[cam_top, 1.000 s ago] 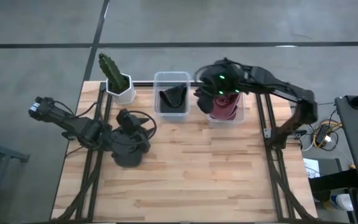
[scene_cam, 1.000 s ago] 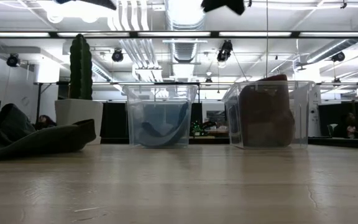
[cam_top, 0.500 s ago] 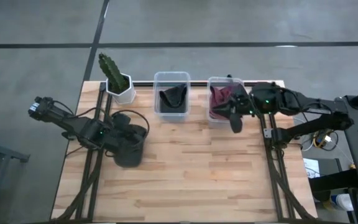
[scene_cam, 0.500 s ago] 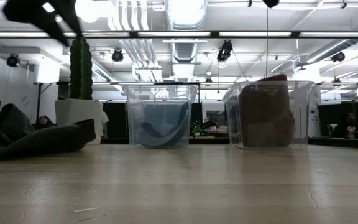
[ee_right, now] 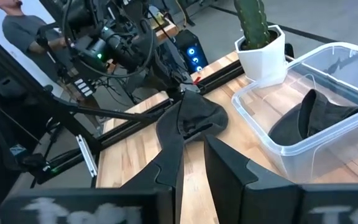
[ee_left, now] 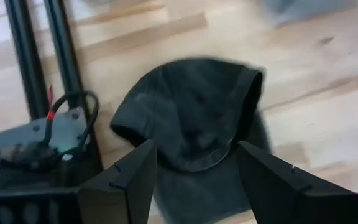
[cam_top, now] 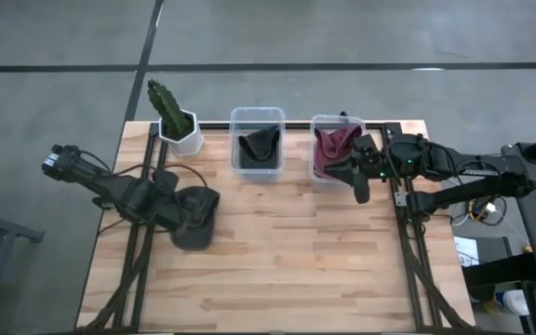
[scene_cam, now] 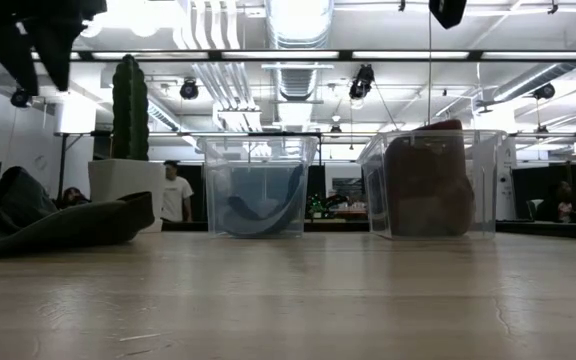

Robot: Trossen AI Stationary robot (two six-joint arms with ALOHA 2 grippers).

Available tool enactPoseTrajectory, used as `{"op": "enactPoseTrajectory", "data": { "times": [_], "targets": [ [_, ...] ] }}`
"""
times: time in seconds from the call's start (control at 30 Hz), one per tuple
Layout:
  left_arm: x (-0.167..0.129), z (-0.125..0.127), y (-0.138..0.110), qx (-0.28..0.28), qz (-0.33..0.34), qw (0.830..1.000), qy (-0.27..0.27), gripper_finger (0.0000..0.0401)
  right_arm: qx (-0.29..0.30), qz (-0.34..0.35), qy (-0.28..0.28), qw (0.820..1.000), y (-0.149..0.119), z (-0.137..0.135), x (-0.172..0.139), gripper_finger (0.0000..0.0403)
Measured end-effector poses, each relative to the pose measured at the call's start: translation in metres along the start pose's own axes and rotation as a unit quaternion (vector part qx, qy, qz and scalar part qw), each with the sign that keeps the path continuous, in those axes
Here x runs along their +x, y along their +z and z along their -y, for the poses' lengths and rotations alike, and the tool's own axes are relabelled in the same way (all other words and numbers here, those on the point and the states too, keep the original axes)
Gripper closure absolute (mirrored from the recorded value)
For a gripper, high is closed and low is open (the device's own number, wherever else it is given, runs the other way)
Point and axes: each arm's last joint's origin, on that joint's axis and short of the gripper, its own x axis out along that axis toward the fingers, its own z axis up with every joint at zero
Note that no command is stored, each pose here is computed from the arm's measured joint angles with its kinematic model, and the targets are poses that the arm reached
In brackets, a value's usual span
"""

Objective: Pick & Place hat
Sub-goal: Put the black cap into the left transparent bin

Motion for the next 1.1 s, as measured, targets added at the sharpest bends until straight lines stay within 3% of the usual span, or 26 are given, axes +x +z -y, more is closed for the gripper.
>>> {"op": "enactPoseTrajectory", "data": {
  "times": [0.27, 0.4, 0.73, 1.1],
  "targets": [
    [0.036, -0.014, -0.022, -0.043, -0.103, 0.988, 0.105, 0.0188, -0.003, -0.004, 0.014, 1.000, 0.001, -0.005, 0.000, 0.0335],
    [0.053, -0.020, -0.031, -0.062, -0.122, 0.981, 0.139, 0.0188, -0.005, -0.001, 0.018, 1.000, 0.004, -0.008, -0.002, 0.0331],
    [0.067, -0.020, -0.037, -0.083, -0.121, 0.980, 0.135, 0.0188, -0.003, -0.005, 0.016, 1.000, 0.002, -0.007, -0.001, 0.0333],
    [0.083, -0.016, -0.044, -0.094, -0.119, 0.984, 0.095, 0.0188, -0.002, -0.006, 0.015, 1.000, 0.001, -0.006, 0.000, 0.0336]
  ]
}}
